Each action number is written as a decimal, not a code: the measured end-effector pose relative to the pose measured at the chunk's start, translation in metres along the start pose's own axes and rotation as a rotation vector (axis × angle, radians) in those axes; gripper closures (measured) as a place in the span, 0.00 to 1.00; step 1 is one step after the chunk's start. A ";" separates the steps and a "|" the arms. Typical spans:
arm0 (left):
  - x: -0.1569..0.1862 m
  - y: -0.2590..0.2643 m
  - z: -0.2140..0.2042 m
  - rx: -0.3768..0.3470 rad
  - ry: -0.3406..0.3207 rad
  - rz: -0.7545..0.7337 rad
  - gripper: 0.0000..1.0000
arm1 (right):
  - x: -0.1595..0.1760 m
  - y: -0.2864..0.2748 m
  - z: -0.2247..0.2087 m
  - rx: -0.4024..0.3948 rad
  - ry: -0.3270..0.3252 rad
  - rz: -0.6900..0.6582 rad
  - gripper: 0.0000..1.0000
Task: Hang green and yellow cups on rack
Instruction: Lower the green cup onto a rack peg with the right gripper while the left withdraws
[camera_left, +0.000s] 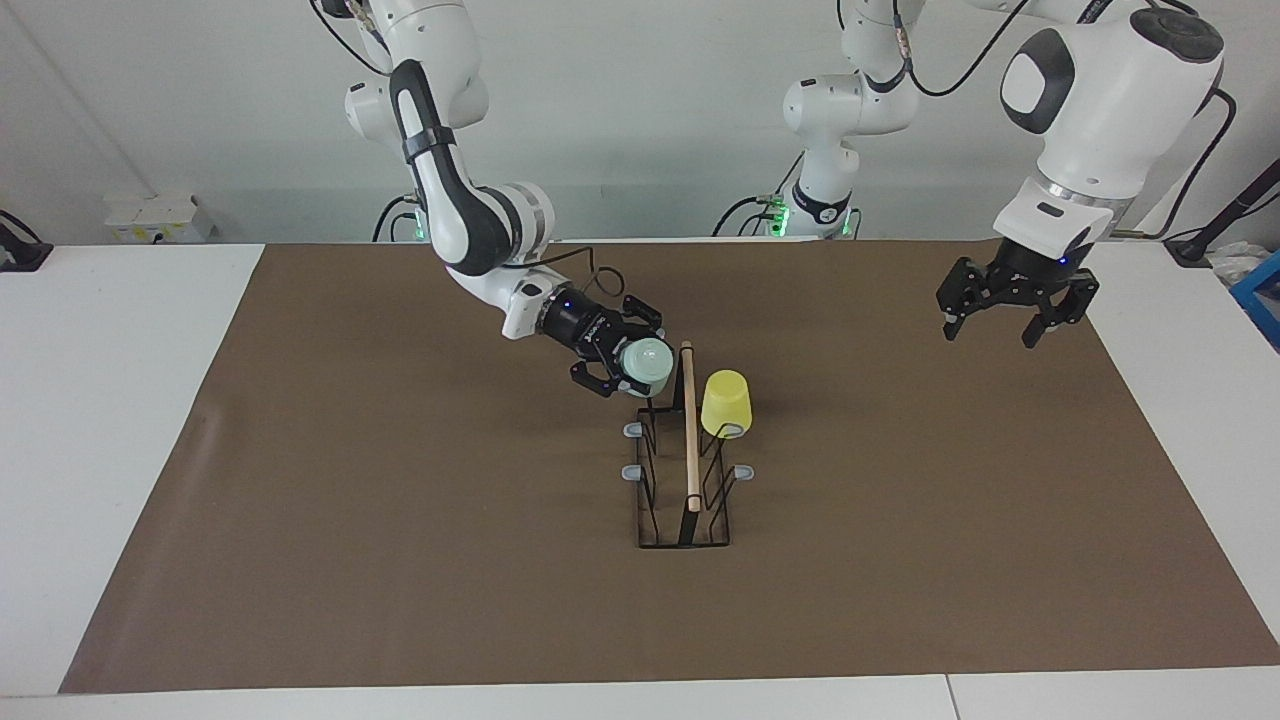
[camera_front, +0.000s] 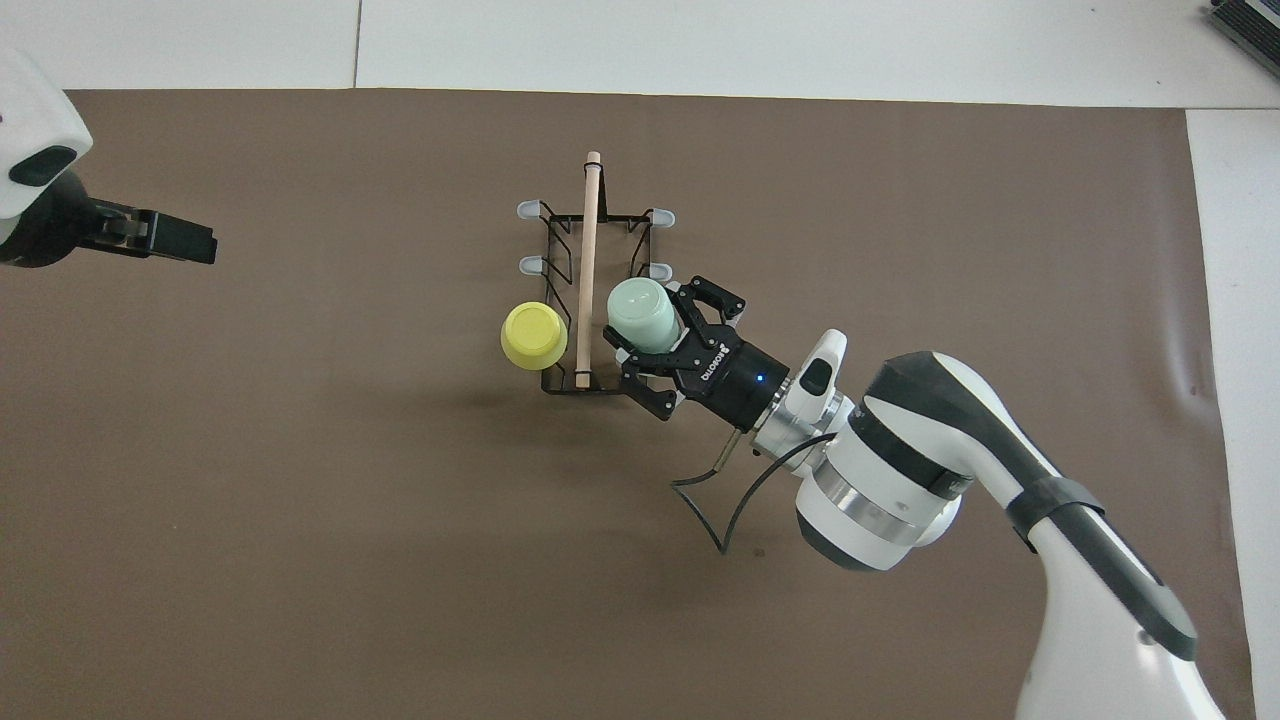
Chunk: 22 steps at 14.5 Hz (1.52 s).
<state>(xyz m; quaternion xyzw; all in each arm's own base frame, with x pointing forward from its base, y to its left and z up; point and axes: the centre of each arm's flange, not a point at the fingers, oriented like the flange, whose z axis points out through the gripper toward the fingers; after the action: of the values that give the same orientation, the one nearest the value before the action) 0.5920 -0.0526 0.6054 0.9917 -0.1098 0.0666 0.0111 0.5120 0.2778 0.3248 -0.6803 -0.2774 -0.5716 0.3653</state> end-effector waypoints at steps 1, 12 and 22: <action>-0.005 -0.001 -0.006 -0.001 -0.015 0.002 0.00 | -0.008 0.003 0.000 -0.003 -0.005 -0.003 0.34; -0.044 0.006 -0.027 -0.019 -0.162 0.011 0.00 | -0.017 0.007 -0.003 -0.018 -0.030 0.001 0.14; -0.056 0.000 -0.019 -0.023 -0.188 -0.001 0.00 | -0.025 0.012 -0.011 -0.067 -0.101 0.004 0.00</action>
<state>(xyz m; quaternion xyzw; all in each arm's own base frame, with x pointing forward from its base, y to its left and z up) 0.5352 -0.0398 0.6162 0.9934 -0.1106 -0.0279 0.0119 0.5101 0.2632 0.2990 -0.7208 -0.2750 -0.5448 0.3288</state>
